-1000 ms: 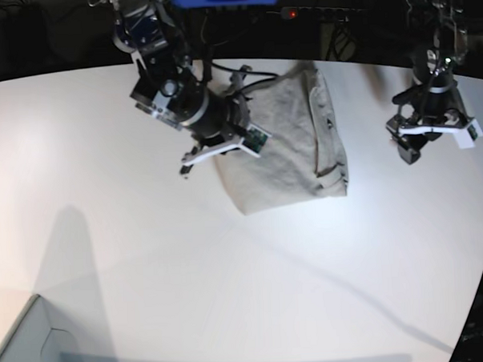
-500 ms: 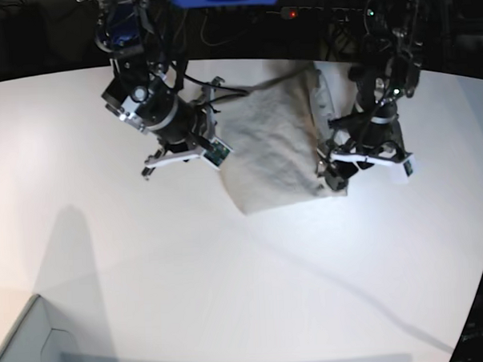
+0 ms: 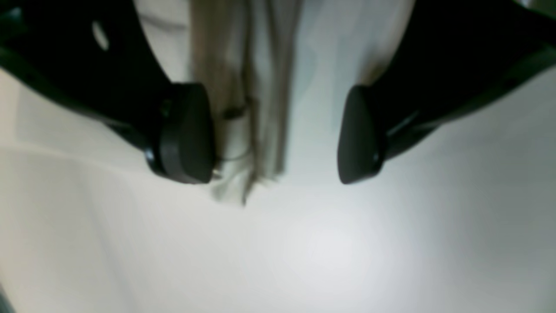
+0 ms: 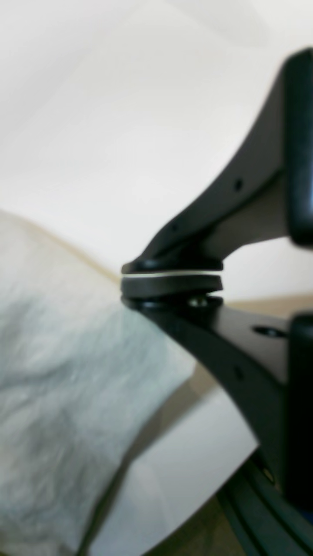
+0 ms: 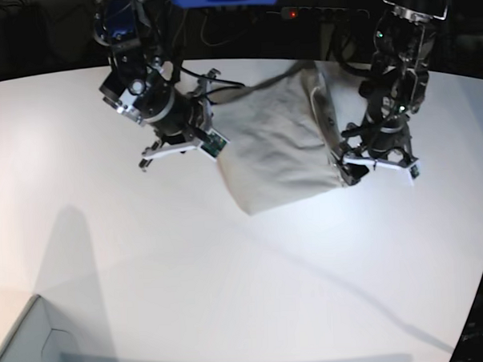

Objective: Layout the t-shirt on the table in an organized manner, then fold the t-shirt properly
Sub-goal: 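Grasp the folded bundle edges with both grippers and square them, then drag the folded bundle with the left gripper toward the right gripper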

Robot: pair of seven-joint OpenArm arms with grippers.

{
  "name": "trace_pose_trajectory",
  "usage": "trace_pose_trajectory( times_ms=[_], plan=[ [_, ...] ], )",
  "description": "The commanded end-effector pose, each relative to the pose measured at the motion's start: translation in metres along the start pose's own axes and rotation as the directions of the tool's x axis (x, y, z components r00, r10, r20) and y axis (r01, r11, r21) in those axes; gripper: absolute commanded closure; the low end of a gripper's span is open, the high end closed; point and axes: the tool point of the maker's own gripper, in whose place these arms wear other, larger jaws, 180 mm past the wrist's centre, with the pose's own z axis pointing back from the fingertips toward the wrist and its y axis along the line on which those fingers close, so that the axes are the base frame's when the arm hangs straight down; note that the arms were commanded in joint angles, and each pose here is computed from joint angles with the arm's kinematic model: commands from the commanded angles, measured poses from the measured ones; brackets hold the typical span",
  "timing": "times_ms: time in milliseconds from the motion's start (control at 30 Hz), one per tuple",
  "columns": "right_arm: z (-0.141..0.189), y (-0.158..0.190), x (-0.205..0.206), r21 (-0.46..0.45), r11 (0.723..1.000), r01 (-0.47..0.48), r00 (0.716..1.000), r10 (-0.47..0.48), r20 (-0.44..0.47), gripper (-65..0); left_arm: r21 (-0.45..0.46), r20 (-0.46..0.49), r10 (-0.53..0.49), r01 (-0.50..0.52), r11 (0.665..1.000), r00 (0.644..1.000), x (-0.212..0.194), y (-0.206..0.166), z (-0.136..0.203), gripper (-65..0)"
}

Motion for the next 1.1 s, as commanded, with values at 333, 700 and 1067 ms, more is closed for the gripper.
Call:
trace_pose_trajectory(
  times_ms=[333, 700, 1067],
  plan=[
    [0.002, -0.005, 0.013, -0.018, 1.000, 0.003, 0.999, -0.002, 0.045, 0.0, 0.049, 0.045, 0.156, -0.158, 0.986, 0.987, 0.023, 0.050, 0.029, -43.3],
    [0.002, -0.005, 0.013, -0.018, 1.000, 0.003, 0.999, -0.002, 0.045, 0.0, -0.110, -0.058, 0.192, -0.198, 0.974, 0.980, -0.014, -0.027, 0.032, -43.3],
    [0.003, -0.008, 0.008, -0.021, 1.000, -0.007, 0.999, 0.008, 0.035, 0.0, -0.013, -0.134, 0.198, -0.202, 0.979, 0.971, -0.052, 0.000, 0.018, -43.3]
  ],
)
